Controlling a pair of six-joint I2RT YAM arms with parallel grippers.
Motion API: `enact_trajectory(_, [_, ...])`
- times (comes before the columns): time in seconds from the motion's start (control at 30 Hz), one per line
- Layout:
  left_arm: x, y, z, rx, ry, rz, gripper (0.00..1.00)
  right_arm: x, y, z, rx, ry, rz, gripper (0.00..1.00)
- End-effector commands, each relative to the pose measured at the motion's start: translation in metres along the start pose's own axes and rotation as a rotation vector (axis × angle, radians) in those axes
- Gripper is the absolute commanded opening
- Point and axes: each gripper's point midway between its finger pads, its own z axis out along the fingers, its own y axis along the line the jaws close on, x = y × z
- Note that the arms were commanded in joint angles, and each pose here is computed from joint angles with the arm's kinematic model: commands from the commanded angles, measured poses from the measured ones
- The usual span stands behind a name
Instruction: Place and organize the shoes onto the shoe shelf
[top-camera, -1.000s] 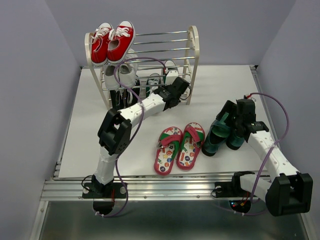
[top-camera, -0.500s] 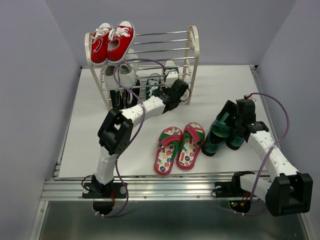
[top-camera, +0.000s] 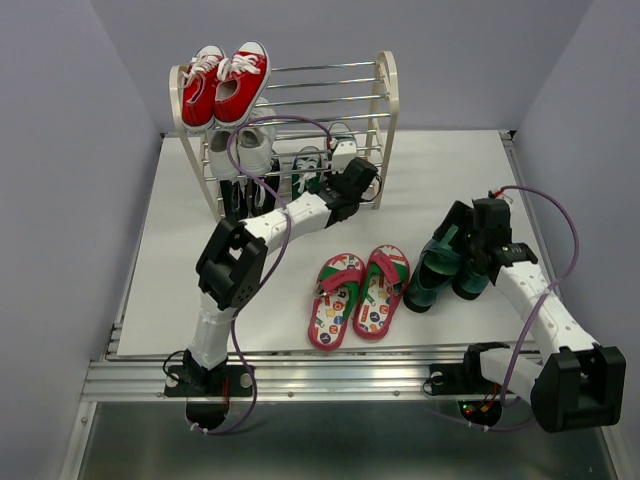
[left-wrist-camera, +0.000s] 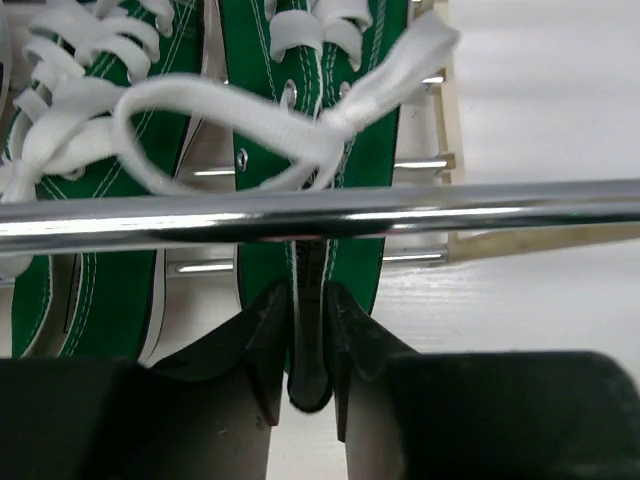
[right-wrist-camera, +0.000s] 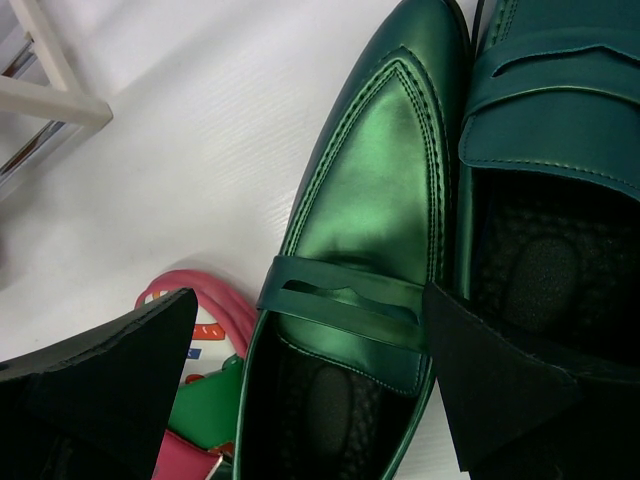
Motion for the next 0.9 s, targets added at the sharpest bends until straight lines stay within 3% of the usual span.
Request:
enact_trajectory(0.0, [-0.046, -0.004, 0.001, 0.001, -0.158, -0.123, 0.40, -0.011, 0.003, -0.001, -0.016, -0.052, 0.001, 1.00])
enact_trajectory(0.2, [-0.036, -0.002, 0.005, -0.005, -0.139, -0.105, 0.55, -0.010, 0.003, -0.001, -0.016, -0.047, 0.002, 1.00])
enact_trajectory(0.47, [-0.041, -0.002, -0.009, 0.029, -0.126, -0.112, 0.60, -0.010, 0.006, -0.003, -0.031, -0.048, 0.003, 1.00])
enact_trajectory(0.63, [-0.045, -0.015, -0.027, 0.119, -0.103, -0.084, 0.81, -0.011, 0.008, -0.004, -0.046, -0.047, 0.002, 1.00])
enact_trajectory(0.83, [-0.041, -0.027, -0.071, 0.252, -0.074, 0.005, 0.82, -0.011, 0.011, -0.006, -0.066, -0.047, 0.000, 1.00])
enact_trajectory(0.87, [-0.034, -0.022, -0.075, 0.251, -0.061, 0.021, 0.94, -0.010, 0.012, -0.006, -0.071, -0.045, 0.000, 1.00])
